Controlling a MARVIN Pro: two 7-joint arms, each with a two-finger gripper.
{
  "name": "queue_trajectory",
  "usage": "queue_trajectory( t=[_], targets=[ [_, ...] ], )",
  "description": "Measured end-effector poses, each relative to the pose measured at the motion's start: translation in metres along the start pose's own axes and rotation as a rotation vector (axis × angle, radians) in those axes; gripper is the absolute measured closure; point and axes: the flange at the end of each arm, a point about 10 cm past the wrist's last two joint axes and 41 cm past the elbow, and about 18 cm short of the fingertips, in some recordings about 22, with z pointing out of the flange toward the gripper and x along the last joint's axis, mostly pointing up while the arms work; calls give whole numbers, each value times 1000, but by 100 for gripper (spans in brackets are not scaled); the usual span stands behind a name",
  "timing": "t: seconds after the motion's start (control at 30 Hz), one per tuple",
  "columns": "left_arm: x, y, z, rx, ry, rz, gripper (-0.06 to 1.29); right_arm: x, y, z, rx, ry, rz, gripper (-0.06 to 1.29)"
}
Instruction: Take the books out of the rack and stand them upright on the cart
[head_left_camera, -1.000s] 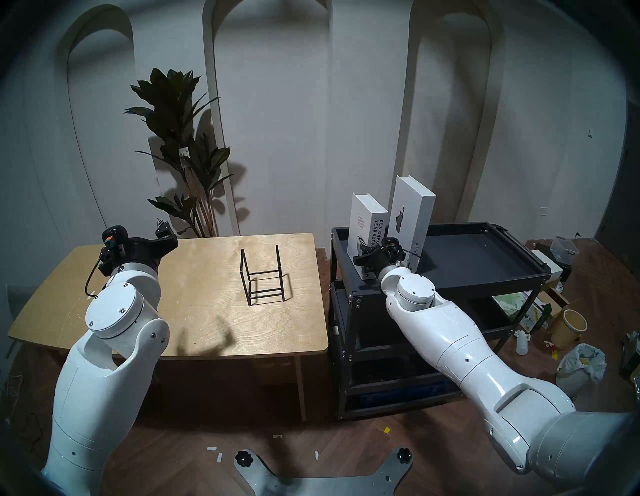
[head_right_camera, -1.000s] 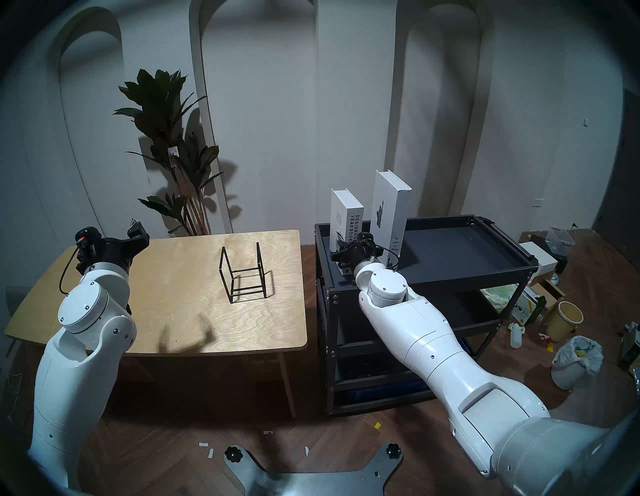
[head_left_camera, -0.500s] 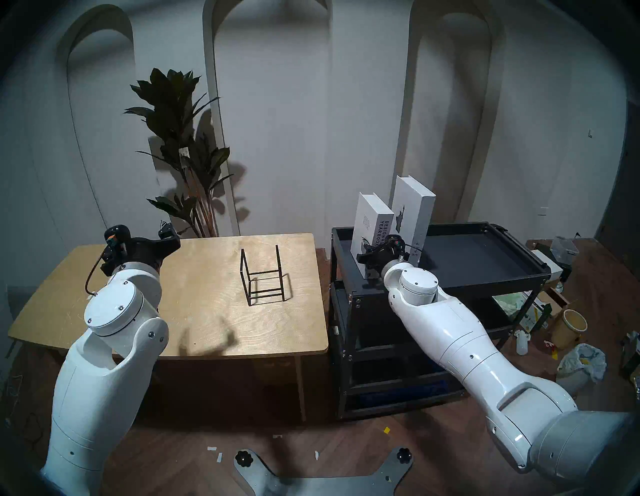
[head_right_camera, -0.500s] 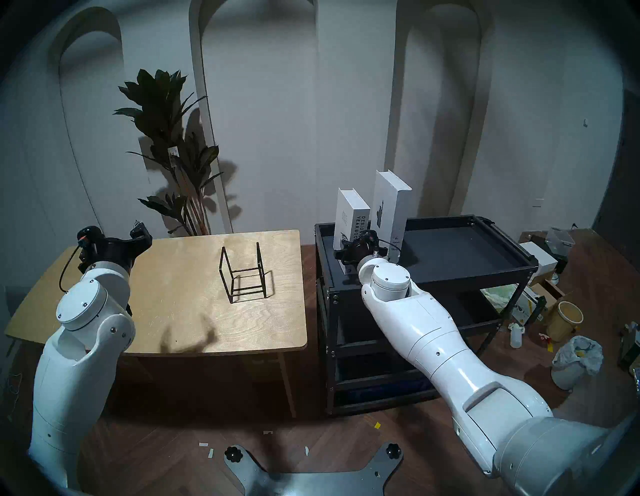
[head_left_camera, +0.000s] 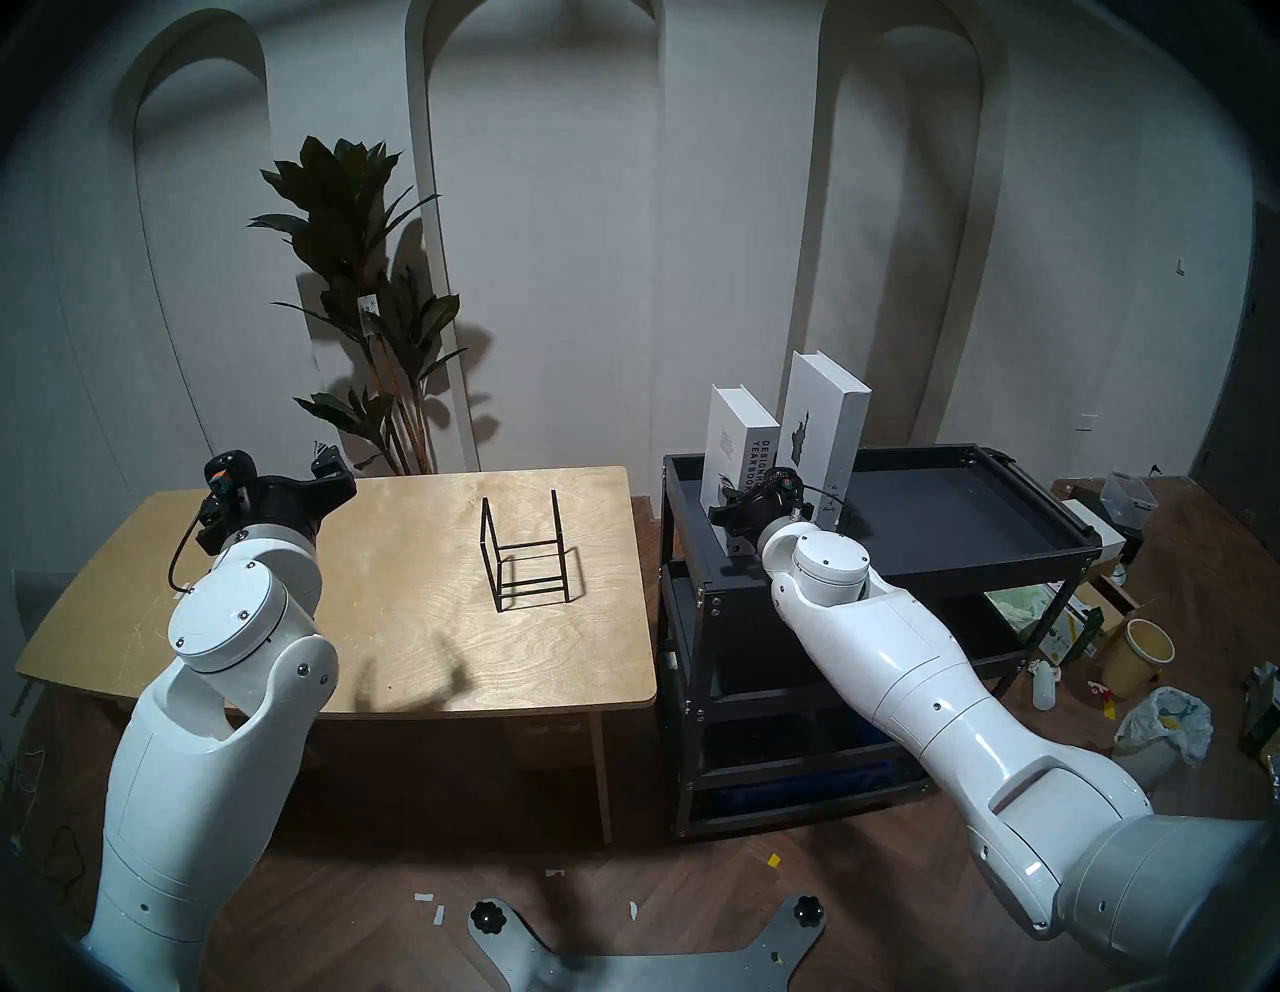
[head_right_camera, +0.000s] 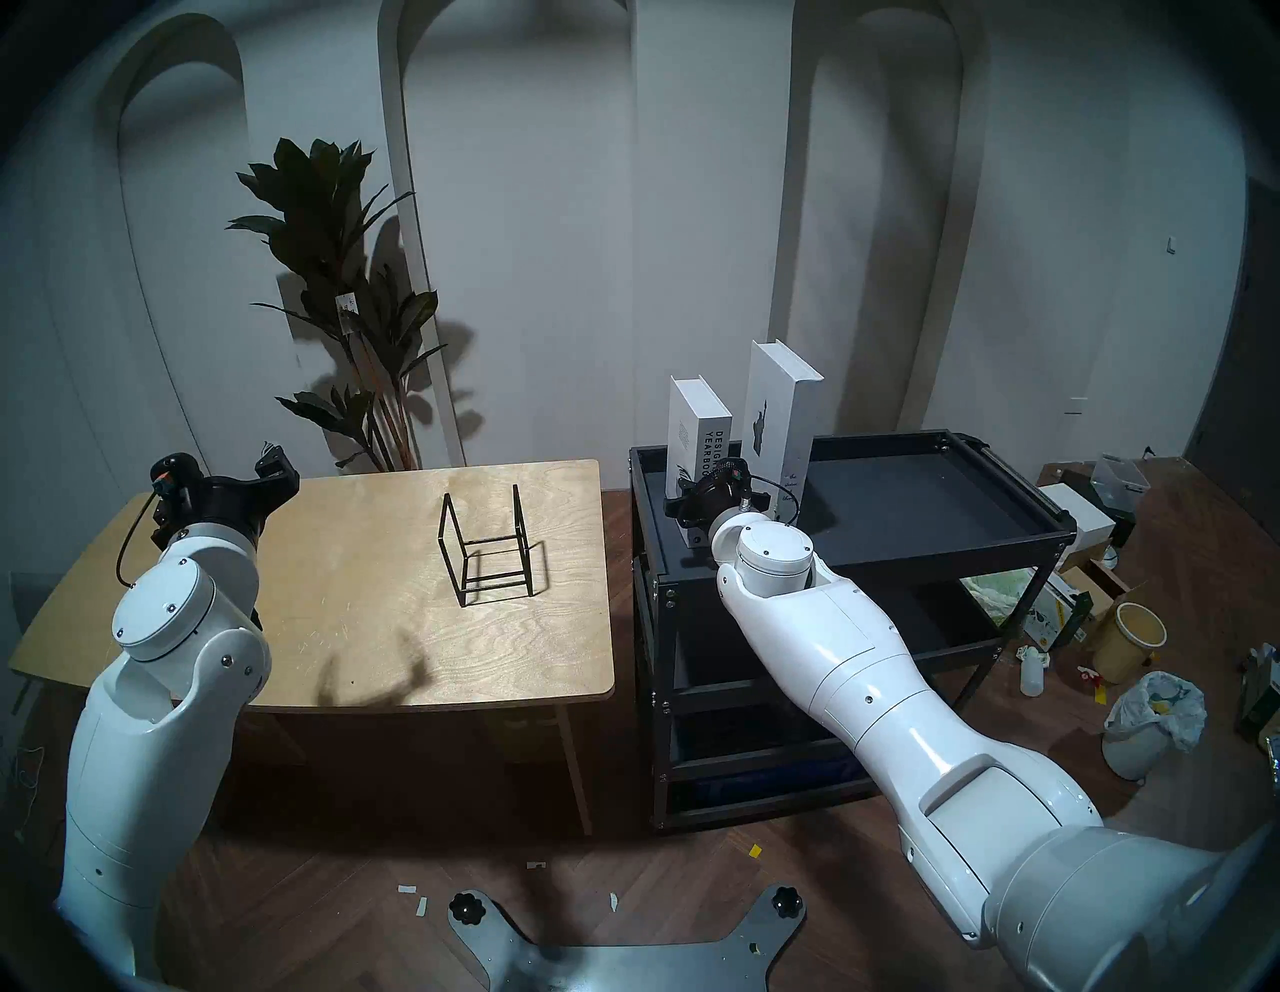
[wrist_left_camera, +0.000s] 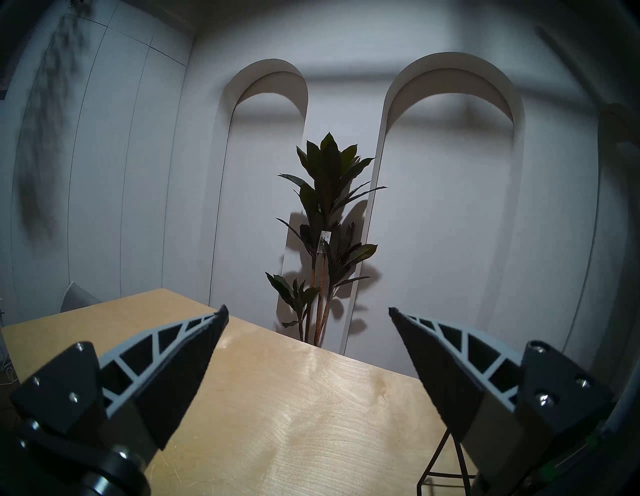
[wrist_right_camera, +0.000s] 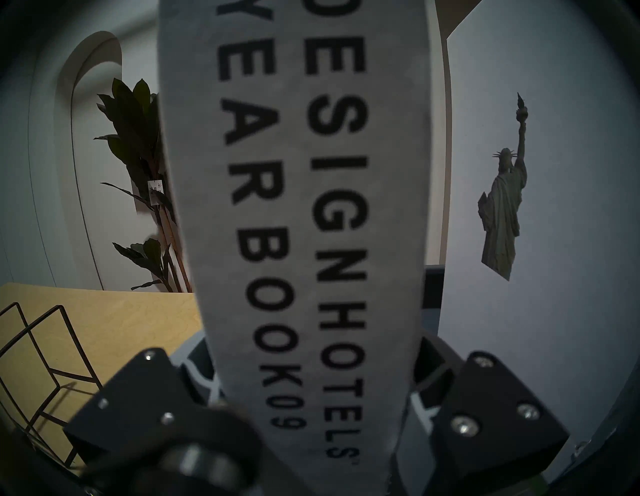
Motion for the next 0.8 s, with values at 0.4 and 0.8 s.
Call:
queue_trajectory(
  t=[0.4, 0.8],
  targets=[
    [-2, 2, -1, 3, -4, -1, 0, -14, 2, -6, 12, -43, -1, 59],
    [-1, 3, 0, -5, -2, -1, 0, 5, 2, -22, -3, -22, 4, 0]
  ],
)
